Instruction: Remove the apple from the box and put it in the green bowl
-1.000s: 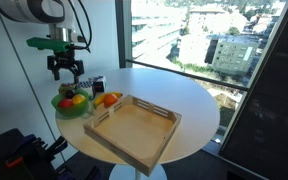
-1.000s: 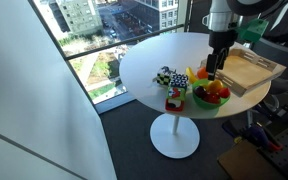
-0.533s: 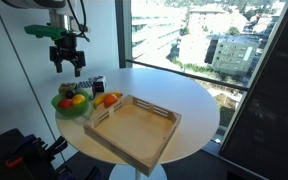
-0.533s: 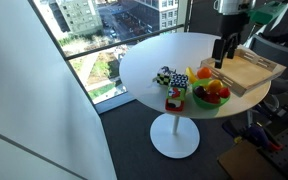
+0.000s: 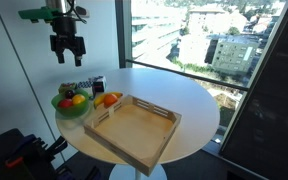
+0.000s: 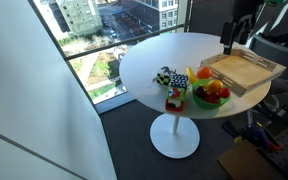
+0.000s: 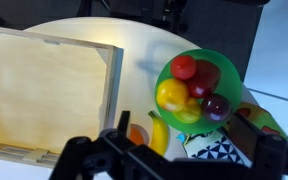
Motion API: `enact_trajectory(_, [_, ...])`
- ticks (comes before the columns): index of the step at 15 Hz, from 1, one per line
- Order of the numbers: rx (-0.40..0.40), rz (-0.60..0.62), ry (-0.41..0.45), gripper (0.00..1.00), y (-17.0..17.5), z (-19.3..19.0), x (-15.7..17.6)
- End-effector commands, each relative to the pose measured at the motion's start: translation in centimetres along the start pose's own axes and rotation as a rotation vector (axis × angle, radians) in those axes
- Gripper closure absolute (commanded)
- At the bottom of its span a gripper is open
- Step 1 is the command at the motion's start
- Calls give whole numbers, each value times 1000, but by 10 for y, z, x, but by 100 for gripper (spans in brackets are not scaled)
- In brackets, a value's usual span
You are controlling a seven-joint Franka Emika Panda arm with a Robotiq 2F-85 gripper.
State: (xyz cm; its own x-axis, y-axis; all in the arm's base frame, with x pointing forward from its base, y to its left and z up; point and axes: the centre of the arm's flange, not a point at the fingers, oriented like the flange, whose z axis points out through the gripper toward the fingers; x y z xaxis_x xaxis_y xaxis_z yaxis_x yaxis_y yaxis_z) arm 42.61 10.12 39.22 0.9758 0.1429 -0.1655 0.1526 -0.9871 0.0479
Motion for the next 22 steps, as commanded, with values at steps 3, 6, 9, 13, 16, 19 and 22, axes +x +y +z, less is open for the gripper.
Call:
enact_trajectory(3, [-25, 46, 58, 0, 5, -34, -12])
enact_trajectory(6, [-18, 37, 79, 0, 5, -45, -17])
enact_trajectory(9, [-9, 36, 91, 0, 5, -57, -24])
enact_trajectory(13, [9, 30, 80, 0, 5, -69, -33])
enact_trajectory(16, [24, 34, 74, 0, 4, -74, -38])
enact_trajectory(19, [35, 38, 70, 0, 3, -77, -41])
enact_trajectory(22, [14, 36, 75, 0, 2, -66, -38])
